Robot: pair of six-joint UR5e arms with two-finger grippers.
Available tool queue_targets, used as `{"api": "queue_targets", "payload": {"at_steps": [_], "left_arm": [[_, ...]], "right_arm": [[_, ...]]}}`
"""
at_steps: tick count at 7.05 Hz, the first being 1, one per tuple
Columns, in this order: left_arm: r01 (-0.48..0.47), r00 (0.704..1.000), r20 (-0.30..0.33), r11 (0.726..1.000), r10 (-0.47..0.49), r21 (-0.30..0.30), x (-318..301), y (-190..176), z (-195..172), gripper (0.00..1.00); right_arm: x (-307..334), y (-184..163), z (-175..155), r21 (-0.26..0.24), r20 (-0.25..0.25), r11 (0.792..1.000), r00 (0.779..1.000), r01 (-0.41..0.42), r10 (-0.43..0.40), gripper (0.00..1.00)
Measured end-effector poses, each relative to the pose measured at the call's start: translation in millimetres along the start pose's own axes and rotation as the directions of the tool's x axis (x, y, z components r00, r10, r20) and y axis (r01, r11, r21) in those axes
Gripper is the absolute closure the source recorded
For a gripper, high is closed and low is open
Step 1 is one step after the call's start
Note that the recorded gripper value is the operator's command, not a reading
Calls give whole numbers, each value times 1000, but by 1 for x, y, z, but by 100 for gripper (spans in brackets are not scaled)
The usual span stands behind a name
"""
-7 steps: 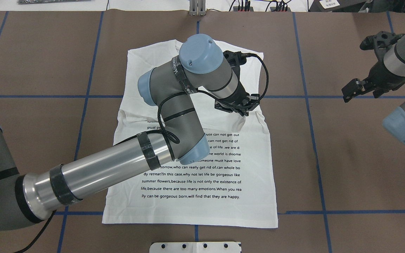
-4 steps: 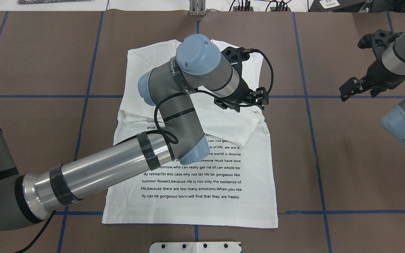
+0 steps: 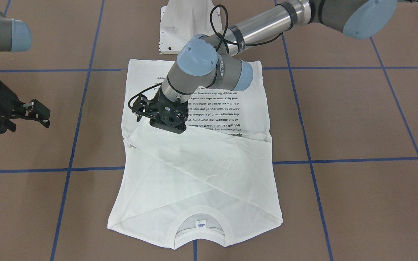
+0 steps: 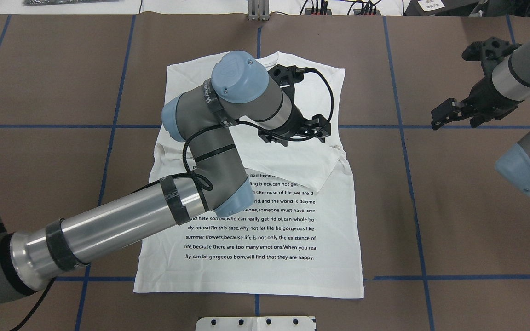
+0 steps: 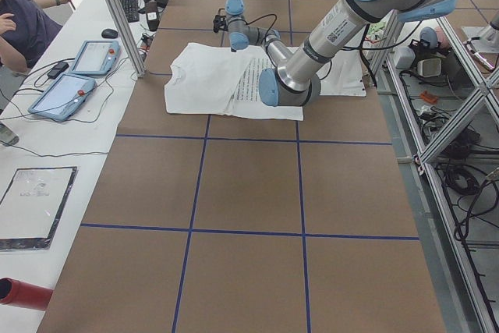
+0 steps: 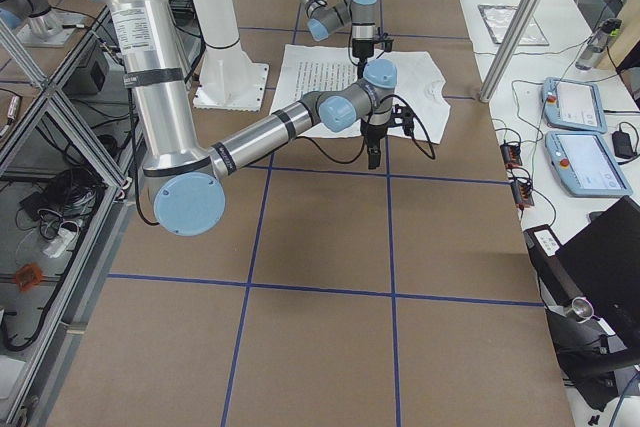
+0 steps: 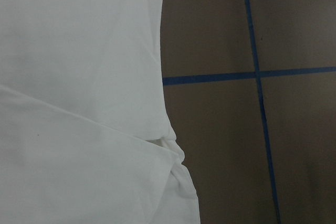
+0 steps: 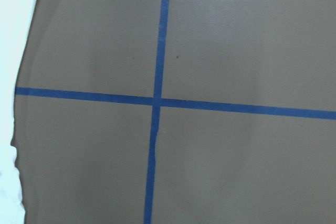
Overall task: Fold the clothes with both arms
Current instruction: 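Open the left gripper and draw it back from the shirt, then move both grippers down to the side edges of the shirt body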
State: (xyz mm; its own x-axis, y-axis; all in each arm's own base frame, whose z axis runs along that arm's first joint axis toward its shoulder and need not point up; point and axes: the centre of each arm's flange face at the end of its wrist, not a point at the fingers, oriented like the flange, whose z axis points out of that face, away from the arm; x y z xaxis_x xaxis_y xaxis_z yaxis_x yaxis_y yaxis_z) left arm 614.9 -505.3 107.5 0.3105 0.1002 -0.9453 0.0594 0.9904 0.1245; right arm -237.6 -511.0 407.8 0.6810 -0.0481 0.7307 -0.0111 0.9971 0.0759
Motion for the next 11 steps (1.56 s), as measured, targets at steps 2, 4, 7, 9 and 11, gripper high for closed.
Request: {"api": "queue_targets", "payload": {"at_steps": [2, 4, 7, 9, 11], "left_arm": [[13, 999, 38, 999, -15, 34, -67, 13, -38, 0], [1, 989, 146, 999, -9, 50, -119, 38, -84, 0], [17, 953, 304, 1000, -20, 13, -171, 97, -126, 0], [19, 942, 336, 1000, -16, -7, -197, 128, -139, 0], [19, 939, 344, 1000, -13, -14, -208, 138, -147, 0]], "right_arm": [[-35, 30, 4, 17, 28, 999, 999, -47, 47, 0], [-44, 64, 7, 1, 28, 999, 999, -42, 42, 0], [-83, 111, 16, -7, 28, 997, 997, -72, 72, 0], [-131, 159, 38, 7, 13, 992, 992, -124, 124, 0], [-182, 224, 67, 30, 0, 990, 990, -140, 140, 1]]}}
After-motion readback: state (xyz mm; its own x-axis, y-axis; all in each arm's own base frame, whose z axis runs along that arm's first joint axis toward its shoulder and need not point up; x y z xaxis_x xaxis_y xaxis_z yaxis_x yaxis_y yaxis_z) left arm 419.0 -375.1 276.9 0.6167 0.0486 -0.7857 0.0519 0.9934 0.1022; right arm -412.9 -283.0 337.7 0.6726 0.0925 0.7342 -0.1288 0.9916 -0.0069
